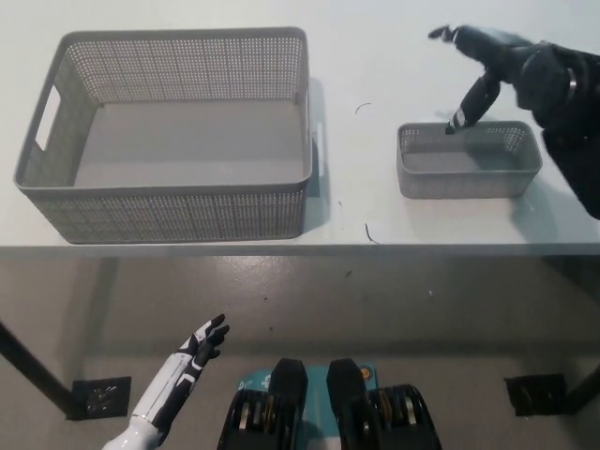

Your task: Use the right hand to pick up a small rectangular container and put it into a bigger container on the left side

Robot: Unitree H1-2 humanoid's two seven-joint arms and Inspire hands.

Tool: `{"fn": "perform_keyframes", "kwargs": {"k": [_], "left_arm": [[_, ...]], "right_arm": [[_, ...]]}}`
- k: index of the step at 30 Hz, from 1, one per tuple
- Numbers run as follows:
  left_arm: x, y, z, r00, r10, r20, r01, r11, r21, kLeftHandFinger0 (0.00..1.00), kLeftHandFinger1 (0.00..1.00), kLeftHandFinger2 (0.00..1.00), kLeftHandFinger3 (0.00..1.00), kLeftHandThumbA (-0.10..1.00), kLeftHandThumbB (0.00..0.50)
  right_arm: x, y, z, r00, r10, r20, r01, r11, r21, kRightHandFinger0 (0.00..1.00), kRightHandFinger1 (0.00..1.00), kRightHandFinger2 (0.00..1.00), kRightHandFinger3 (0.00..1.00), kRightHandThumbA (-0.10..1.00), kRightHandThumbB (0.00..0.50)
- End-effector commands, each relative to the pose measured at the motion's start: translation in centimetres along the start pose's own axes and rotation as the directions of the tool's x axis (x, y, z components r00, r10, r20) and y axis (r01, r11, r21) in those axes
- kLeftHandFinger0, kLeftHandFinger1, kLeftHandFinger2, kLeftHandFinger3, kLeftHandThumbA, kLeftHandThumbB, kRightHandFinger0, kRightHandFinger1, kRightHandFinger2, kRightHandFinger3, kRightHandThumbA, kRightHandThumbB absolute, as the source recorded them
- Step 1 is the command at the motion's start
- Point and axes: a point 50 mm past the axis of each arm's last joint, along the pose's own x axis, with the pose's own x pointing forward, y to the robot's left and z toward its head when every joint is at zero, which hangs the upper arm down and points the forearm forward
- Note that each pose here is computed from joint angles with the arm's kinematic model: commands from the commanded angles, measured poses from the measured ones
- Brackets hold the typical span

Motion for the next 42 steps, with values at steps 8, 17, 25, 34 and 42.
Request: {"fn": "perform_keyframes", "kwargs": {"k": [8, 17, 25, 34, 42], "left_arm": [[0.3, 0.3, 0.9, 0.998, -0.025, 0.055, 0.023, 0.999, 0.046, 1.00, 1.00, 1.00, 1.00, 1.00, 0.259], [0.3, 0.3, 0.9, 0.999, -0.030, 0.045, 0.029, 0.999, 0.028, 1.00, 1.00, 1.00, 1.00, 1.00, 0.278], [0.3, 0.4, 1.0, 0.999, -0.033, 0.043, 0.031, 0.998, 0.051, 1.00, 1.00, 1.00, 1.00, 1.00, 0.304], [0.4, 0.3, 1.0, 0.999, -0.036, 0.039, 0.034, 0.998, 0.055, 1.00, 1.00, 1.00, 1.00, 1.00, 0.314], [0.6, 0.5, 1.2, 0.998, -0.044, 0.041, 0.041, 0.997, 0.063, 1.00, 1.00, 1.00, 1.00, 1.00, 0.324]], "right_arm": [[1.8, -3.7, 1.8, 0.993, 0.075, -0.087, -0.070, 0.996, 0.055, 1.00, 1.00, 1.00, 1.00, 1.00, 0.500], [2.6, -3.2, 1.5, 0.984, 0.143, -0.102, -0.136, 0.988, 0.076, 1.00, 1.00, 1.00, 1.00, 1.00, 0.500], [3.0, -2.7, 1.2, 0.969, 0.223, -0.104, -0.220, 0.975, 0.036, 1.00, 1.00, 1.00, 1.00, 1.00, 0.482], [3.7, -1.8, 0.8, 0.961, 0.270, -0.066, -0.272, 0.962, -0.011, 1.00, 1.00, 1.00, 1.00, 1.00, 0.459], [4.0, -1.6, 0.9, 0.957, 0.268, -0.108, -0.272, 0.962, -0.017, 1.00, 1.00, 1.00, 1.00, 1.00, 0.496]]}}
